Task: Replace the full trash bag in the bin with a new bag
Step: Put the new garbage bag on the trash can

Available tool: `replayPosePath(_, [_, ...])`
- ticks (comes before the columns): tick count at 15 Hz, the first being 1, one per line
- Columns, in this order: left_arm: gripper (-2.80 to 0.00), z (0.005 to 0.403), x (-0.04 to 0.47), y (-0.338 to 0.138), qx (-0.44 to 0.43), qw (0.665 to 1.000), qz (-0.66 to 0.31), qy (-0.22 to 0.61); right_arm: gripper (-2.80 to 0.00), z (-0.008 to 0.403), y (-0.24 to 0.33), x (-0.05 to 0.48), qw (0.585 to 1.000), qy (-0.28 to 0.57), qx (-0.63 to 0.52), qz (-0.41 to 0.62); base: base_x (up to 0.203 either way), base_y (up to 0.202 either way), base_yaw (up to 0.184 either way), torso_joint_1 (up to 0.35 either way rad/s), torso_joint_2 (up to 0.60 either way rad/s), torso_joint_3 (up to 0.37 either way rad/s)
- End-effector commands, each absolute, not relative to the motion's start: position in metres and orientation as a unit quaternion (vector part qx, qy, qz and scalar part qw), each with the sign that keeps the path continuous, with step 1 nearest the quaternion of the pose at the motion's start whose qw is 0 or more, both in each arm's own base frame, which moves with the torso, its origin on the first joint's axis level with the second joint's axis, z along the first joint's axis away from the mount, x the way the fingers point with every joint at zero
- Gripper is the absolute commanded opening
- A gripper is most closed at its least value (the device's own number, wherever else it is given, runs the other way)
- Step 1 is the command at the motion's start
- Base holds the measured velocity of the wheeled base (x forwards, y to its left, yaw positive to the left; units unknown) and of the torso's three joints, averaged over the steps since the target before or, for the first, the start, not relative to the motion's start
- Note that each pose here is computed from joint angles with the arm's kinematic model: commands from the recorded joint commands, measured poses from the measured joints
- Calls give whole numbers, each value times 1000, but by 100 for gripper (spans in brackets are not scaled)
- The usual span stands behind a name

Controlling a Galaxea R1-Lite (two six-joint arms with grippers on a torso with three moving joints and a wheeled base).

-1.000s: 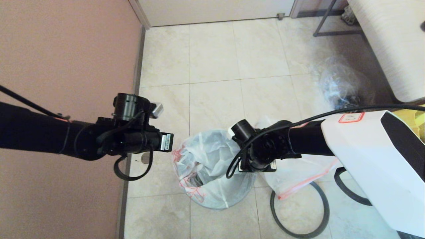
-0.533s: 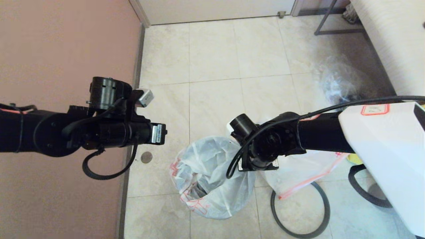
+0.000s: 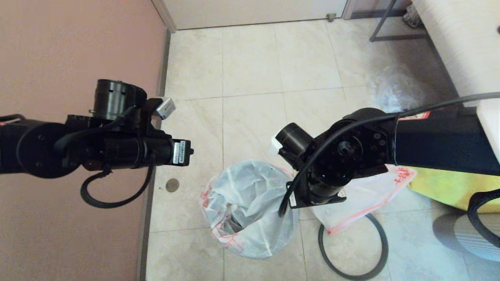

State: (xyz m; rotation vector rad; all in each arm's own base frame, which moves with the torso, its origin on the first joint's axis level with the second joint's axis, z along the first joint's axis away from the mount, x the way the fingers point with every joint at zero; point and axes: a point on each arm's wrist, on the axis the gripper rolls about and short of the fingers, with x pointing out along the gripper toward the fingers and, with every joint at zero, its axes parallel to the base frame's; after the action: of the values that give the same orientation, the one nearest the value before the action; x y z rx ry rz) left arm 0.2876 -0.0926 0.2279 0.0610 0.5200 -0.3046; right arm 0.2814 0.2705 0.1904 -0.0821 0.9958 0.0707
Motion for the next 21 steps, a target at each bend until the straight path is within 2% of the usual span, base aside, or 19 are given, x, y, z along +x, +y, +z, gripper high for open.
replayPosePath(1, [-280,237,284,-91,25,958,-150,244,-280,204,272,277,885,461,-32,54,0,0,0,0,0,0])
replayPosePath(3, [-280,254,269,-90,18,960,-155,234,-280,202,291,283,890,444,-45,97,0,0,0,0,0,0])
replayPosePath(7, [-280,300,216,-85,-12,942,-225,250,-280,139,340,305,888,422,-104,153,0,0,0,0,0,0])
replayPosePath(10, [-280,302,212,-88,-10,938,-230,261,-280,125,380,298,902,349,-117,226,0,0,0,0,0,0])
replayPosePath(12, [-280,302,212,-87,-10,938,-228,260,-280,96,394,300,894,340,-158,246,0,0,0,0,0,0])
replayPosePath(15, [-280,309,203,-84,-15,942,-231,245,-280,35,398,319,886,351,-197,232,0,0,0,0,0,0])
replayPosePath(18, [-280,315,195,-80,-18,945,-234,229,-280,-29,386,359,892,310,-248,216,0,0,0,0,0,0])
replayPosePath(21, [-280,319,191,-79,-31,948,-234,215,-280,-62,367,390,884,258,-319,223,0,0,0,0,0,0])
